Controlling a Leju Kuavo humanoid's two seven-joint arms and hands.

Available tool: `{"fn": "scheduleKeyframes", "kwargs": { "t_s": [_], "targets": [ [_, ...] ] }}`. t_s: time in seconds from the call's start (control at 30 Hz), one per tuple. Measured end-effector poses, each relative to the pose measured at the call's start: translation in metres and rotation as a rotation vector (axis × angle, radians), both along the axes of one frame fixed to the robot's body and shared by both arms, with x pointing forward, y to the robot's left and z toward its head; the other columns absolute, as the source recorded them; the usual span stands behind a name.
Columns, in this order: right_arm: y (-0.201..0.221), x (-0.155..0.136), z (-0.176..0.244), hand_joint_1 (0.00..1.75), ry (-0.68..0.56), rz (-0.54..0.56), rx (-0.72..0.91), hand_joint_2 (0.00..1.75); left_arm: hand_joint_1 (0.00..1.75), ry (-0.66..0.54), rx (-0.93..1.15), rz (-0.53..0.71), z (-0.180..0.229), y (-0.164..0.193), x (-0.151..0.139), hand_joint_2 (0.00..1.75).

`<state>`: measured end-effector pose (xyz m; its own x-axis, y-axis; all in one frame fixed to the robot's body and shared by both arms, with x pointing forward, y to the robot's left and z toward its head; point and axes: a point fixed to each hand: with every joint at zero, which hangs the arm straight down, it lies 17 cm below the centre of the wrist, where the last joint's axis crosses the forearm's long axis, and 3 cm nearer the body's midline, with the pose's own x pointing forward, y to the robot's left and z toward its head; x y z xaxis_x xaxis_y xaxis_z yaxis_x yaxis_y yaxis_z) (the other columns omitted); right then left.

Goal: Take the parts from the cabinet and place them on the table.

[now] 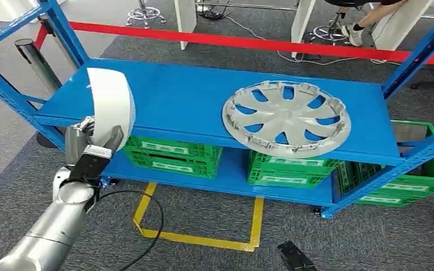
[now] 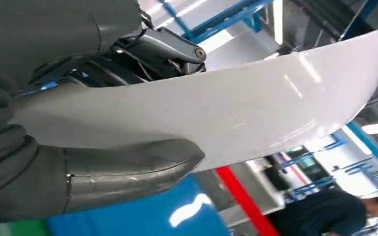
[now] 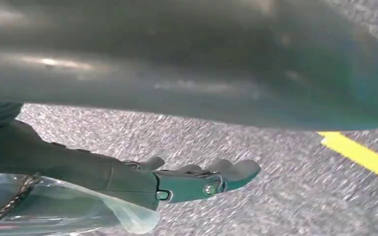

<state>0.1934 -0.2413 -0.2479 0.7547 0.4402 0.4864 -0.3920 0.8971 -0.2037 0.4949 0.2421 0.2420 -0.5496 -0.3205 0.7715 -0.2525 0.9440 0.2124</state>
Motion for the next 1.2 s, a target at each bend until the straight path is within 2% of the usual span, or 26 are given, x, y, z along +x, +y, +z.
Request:
{"fn": "scheduleKeyframes", "kwargs": {
  "t_s": [0.1, 0.37, 0.6, 0.87, 1.0, 1.2],
  "targets": [
    [-0.009, 0.011, 0.003, 0.0, -0.023, -0.017, -0.009, 0.0, 1.75, 0.011, 0.011, 0.002, -0.009, 0.002, -0.009, 1.75],
    [-0.013, 0.018, 0.005, 0.0, -0.03, -0.047, -0.001, 0.0, 1.75, 0.05, 0.023, 0.008, -0.027, 0.01, -0.019, 1.75],
    [-0.012, 0.021, 0.007, 0.0, -0.022, -0.155, 0.077, 0.0, 1.75, 0.121, 0.025, -0.016, -0.061, 0.018, -0.051, 1.75],
    [-0.012, 0.021, 0.01, 0.0, -0.031, -0.285, 0.164, 0.0, 1.75, 0.204, 0.008, 0.029, -0.098, 0.04, -0.086, 1.75],
    [-0.014, 0.02, 0.01, 0.0, -0.035, -0.315, 0.179, 0.0, 1.75, 0.272, 0.014, 0.07, -0.125, 0.054, -0.107, 1.75],
    [-0.016, 0.023, 0.011, 0.0, -0.044, -0.333, 0.185, 0.0, 1.75, 0.288, 0.011, 0.101, -0.131, 0.065, -0.115, 1.75]
  ]
}}
